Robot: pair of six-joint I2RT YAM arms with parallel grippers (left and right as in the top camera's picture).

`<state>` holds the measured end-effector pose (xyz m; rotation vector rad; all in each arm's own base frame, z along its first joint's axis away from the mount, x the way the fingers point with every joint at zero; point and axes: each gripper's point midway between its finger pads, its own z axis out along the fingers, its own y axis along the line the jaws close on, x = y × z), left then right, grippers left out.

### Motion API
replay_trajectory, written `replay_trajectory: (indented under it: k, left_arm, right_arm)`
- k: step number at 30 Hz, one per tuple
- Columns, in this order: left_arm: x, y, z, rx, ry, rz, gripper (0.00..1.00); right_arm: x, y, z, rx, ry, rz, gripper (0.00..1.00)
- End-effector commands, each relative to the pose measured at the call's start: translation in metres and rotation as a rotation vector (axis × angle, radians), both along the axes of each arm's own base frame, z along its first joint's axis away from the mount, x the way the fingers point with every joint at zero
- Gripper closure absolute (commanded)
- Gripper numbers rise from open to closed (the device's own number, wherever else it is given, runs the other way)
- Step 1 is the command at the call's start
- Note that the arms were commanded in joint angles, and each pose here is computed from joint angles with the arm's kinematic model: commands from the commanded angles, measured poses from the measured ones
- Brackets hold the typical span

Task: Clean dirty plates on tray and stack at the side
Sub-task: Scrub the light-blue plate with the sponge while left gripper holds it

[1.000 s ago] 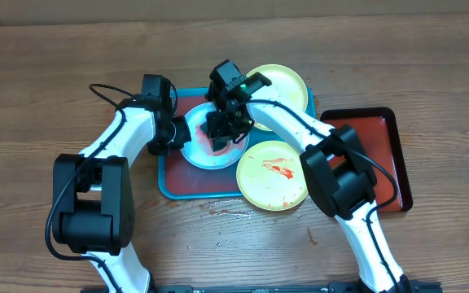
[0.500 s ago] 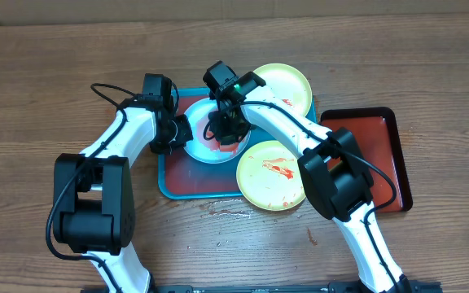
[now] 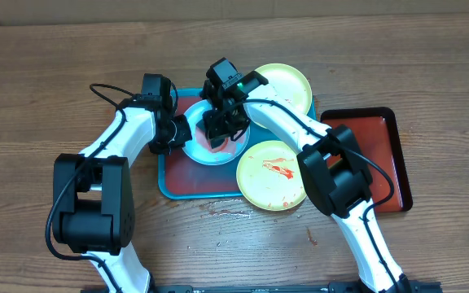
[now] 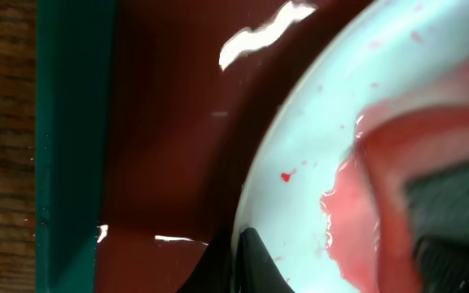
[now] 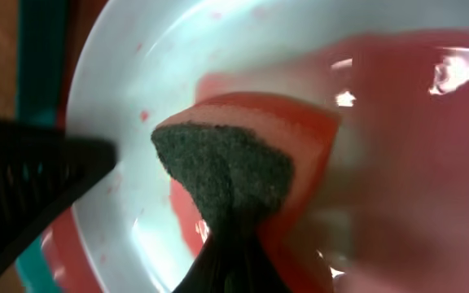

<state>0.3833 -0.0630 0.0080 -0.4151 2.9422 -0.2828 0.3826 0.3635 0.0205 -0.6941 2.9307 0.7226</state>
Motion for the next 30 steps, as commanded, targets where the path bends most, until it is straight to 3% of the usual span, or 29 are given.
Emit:
replay_trajectory:
  k: [1, 8, 14, 21, 30]
  left_arm:
    - [-0.015, 0.002, -0.016, 0.022, 0.059, -0.015, 0.95]
    - [-0.015, 0.002, -0.016, 0.022, 0.058, -0.015, 0.96]
    - [-0.014, 0.002, -0.016, 0.023, 0.054, -0.019, 0.96]
    - [-0.011, 0.002, -0.016, 0.023, 0.042, -0.025, 0.96]
    - [-0.011, 0.002, -0.016, 0.023, 0.042, -0.026, 0.96]
  right_arm:
    - [-0.013, 0.01, 0.002, 0.046, 0.038, 0.085, 0.96]
    - [0.0, -0.048, 0.002, -0.188, 0.029, 0.021, 0.96]
    - [0.043, -0.076, -0.002, -0.341, -0.147, -0.086, 0.96]
    - [0.069, -0.039, 0.003, -0.21, -0.271, -0.088, 0.96]
    - [0.001, 0.036, 0.013, 0.176, -0.022, 0.147, 0.96]
